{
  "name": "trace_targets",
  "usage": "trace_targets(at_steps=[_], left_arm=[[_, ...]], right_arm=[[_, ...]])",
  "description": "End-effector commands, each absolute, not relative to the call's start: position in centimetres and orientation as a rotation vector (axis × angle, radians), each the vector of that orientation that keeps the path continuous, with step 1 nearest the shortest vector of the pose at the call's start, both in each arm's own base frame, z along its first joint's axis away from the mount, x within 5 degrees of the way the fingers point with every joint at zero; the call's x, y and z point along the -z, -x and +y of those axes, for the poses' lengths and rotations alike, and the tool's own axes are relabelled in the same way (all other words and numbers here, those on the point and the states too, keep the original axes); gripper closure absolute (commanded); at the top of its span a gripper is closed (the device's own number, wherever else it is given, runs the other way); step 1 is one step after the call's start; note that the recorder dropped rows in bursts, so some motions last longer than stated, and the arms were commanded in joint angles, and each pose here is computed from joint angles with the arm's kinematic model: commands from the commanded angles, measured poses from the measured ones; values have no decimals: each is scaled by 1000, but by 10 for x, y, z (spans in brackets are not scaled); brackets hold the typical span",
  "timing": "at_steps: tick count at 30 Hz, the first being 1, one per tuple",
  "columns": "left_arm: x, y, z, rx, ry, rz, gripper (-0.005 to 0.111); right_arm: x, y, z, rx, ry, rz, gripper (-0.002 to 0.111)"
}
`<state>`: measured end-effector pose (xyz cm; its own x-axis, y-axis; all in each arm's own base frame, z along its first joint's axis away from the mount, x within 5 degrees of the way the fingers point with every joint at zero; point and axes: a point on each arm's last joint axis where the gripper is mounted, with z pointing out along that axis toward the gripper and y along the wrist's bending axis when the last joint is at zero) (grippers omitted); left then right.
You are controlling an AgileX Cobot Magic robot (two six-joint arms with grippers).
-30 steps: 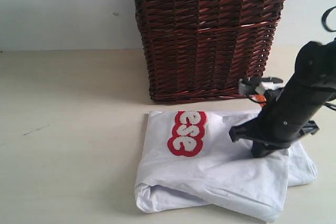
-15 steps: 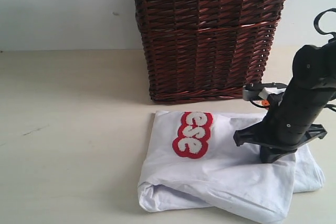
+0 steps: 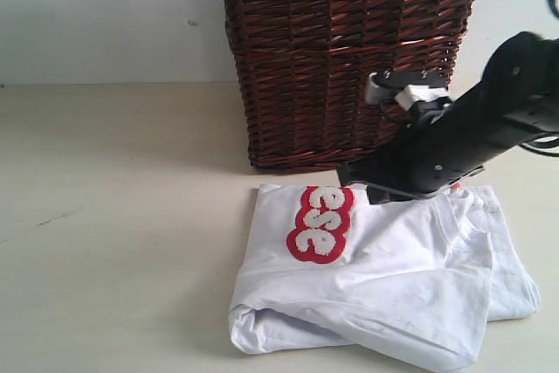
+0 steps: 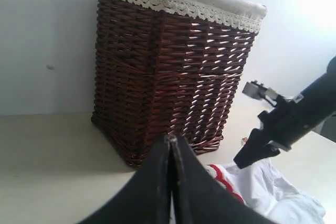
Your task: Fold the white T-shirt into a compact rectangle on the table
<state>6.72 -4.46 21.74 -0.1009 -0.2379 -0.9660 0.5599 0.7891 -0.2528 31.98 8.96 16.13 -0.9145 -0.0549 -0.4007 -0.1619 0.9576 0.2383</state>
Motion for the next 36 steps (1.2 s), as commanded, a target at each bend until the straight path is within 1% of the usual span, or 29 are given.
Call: trace_targets(at_steps=[1, 5, 8, 11, 17, 20, 23, 27, 29, 31, 33, 35, 36], left_arm=[[-217, -67, -44, 688, -253, 1525, 107], [-216, -67, -44, 691, -265, 1542, 107], [-216, -67, -44, 691, -265, 1542, 107], [-216, -67, -44, 684, -272, 1540, 107], [-216, -67, -44, 674, -282, 1537, 107], [-216, -67, -44, 674, -282, 1537, 107], [-216, -67, -44, 674, -282, 1537, 107], [-216, -67, -44, 674, -282, 1537, 107], [-216, -67, -44, 676, -278, 1538, 107], [-215, -67, -45, 676, -281, 1542, 107], [-215, -67, -45, 676, -281, 1542, 107], [-215, -67, -45, 675, -283, 1542, 107], [-215, -67, -45, 670, -287, 1540, 107]], right_arm=[[-126, -338, 106, -381, 166, 2780, 108], [-100, -351, 110, -377, 116, 2828, 108], [-94, -355, 110, -365, 120, 2822, 108], [-102, -355, 110, -359, 164, 2792, 108], [-145, -347, 105, -317, 263, 2701, 108], [-157, -332, 94, -278, 203, 2757, 108], [-146, -316, 77, -115, 136, 2861, 108], [-123, -299, 50, 172, 38, 2929, 108], [-112, -294, 42, 240, -30, 2933, 108], [-110, -290, 40, 276, -42, 2975, 108], [-114, -285, 38, 309, -60, 3004, 108], [-129, -286, 41, 247, -57, 2947, 108], [-145, -287, 43, 180, -43, 2889, 108]])
